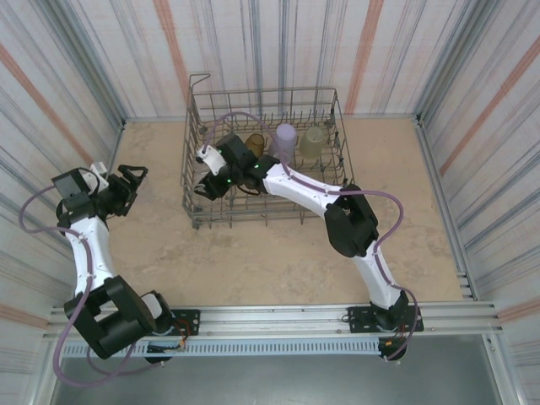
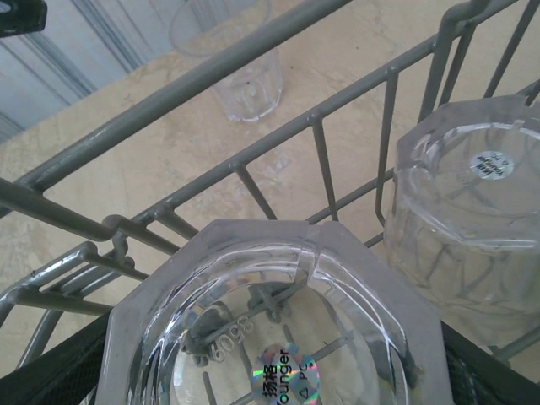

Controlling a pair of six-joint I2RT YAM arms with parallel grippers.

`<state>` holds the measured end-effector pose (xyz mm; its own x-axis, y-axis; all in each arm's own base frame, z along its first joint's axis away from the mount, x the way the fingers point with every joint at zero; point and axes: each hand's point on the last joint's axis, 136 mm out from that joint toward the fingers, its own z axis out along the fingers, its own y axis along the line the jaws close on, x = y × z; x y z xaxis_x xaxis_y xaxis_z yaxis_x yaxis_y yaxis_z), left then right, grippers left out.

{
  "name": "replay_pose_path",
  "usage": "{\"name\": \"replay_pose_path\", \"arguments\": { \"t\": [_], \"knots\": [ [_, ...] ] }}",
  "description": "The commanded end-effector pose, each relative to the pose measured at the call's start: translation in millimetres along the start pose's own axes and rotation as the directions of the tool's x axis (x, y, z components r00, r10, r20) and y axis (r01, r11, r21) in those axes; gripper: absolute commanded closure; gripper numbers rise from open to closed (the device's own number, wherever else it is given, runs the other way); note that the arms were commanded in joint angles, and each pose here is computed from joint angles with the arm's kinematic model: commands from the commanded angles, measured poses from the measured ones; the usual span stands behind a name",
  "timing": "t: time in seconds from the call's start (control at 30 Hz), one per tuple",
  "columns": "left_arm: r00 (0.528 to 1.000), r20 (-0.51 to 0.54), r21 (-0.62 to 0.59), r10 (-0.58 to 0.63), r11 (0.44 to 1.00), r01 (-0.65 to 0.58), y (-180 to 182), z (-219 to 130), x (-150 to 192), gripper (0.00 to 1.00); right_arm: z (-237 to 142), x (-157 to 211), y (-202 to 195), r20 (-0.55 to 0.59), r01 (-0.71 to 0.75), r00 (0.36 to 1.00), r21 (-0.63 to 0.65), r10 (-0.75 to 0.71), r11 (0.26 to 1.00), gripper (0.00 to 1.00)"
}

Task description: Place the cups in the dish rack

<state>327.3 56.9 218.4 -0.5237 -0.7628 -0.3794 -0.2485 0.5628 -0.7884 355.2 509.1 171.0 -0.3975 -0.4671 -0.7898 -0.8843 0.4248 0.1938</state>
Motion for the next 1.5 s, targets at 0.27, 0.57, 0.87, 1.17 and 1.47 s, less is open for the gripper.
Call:
{"name": "replay_pose_path", "arguments": {
  "t": [0.27,0.57,0.87,1.17,1.47],
  "knots": [
    [1.000,-0.002,0.023,-0.010,1.000,0.010,0.0,-1.3,1.5,0.01,27.6,18.9,14.0,-0.075,0.166,0.984,0.055,-0.162,0.985,0.44],
    [1.000,-0.002,0.025,-0.013,1.000,0.013,0.7,-1.0,1.7,0.01,31.9,25.0,12.2,-0.113,0.192,0.977,0.095,-0.181,0.977,0.27],
    [1.000,-0.003,0.029,-0.016,0.999,0.016,0.3,-1.2,1.8,0.01,23.6,10.0,11.1,-0.079,0.198,0.979,0.135,-0.189,0.971,0.06],
    [1.000,-0.003,0.033,-0.018,0.999,0.018,-0.2,-1.2,2.0,0.01,15.4,-2.3,15.5,-0.051,0.209,0.978,0.162,-0.204,0.964,0.01],
    [1.000,-0.002,0.035,-0.020,0.999,0.020,-0.2,-1.4,2.2,0.01,1.7,-31.3,24.3,0.050,0.198,0.976,0.180,-0.210,0.963,0.01]
  ]
}}
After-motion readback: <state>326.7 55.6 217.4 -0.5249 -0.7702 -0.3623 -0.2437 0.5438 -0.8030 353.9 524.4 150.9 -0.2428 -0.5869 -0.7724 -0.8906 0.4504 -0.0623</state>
